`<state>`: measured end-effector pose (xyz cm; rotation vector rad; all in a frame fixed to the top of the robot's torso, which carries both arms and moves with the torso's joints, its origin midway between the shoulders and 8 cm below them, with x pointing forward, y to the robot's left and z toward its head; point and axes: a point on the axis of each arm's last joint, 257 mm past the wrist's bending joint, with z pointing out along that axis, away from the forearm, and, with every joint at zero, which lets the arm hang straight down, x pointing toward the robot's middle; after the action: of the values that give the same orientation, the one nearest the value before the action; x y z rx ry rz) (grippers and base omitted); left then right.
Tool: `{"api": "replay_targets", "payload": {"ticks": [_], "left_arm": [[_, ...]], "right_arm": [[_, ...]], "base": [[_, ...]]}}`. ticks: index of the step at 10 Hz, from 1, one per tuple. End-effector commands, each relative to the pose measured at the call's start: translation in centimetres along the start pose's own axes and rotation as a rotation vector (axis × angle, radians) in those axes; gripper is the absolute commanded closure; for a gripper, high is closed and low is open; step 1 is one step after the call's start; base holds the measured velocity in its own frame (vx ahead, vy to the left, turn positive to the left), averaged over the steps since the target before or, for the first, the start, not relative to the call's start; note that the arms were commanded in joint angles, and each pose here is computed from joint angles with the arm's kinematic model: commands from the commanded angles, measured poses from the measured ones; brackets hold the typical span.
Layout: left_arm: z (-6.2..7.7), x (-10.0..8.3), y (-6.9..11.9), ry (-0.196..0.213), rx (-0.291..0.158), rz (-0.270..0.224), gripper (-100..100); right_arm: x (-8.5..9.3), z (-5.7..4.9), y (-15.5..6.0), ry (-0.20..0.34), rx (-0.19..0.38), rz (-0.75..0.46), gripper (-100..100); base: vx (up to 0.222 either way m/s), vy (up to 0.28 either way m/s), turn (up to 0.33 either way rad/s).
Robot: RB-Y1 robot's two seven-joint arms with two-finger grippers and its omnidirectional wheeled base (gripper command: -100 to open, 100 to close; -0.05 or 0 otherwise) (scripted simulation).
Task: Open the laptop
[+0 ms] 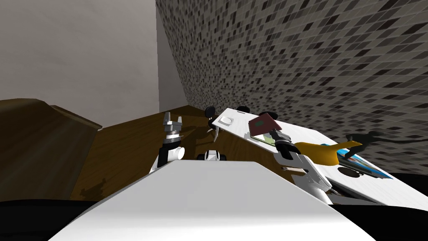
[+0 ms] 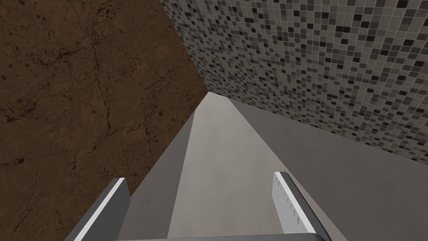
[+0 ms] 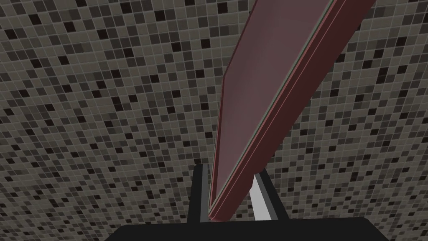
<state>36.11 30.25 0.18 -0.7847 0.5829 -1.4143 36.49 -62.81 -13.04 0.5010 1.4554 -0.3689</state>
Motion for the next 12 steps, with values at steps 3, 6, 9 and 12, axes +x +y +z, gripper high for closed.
{"api": "replay_targets", "payload": {"ticks": [3,6,9,12], "left_arm": [[0.0,0.0,0.0,0.000,0.000,0.000,0],[0.0,0.0,0.0,0.000,0.000,0.000,0],[0.0,0.0,0.0,0.000,0.000,0.000,0],[0.0,0.0,0.0,0.000,0.000,0.000,0]], "right_arm": [[4.5,-0.3,1.2,0.034,-0.020,0.129,100],[5.8,-0.4,1.6,0.042,-0.026,0.170,100],[8.1,-0.5,2.8,0.054,-0.041,0.253,100],[10.3,-0.6,4.3,0.066,-0.059,0.338,100]], "base": [[0.001,-0.031,-0.065],[-0.004,-0.033,-0.039],[-0.005,-0.031,-0.071],[-0.001,-0.041,-0.061]]}}
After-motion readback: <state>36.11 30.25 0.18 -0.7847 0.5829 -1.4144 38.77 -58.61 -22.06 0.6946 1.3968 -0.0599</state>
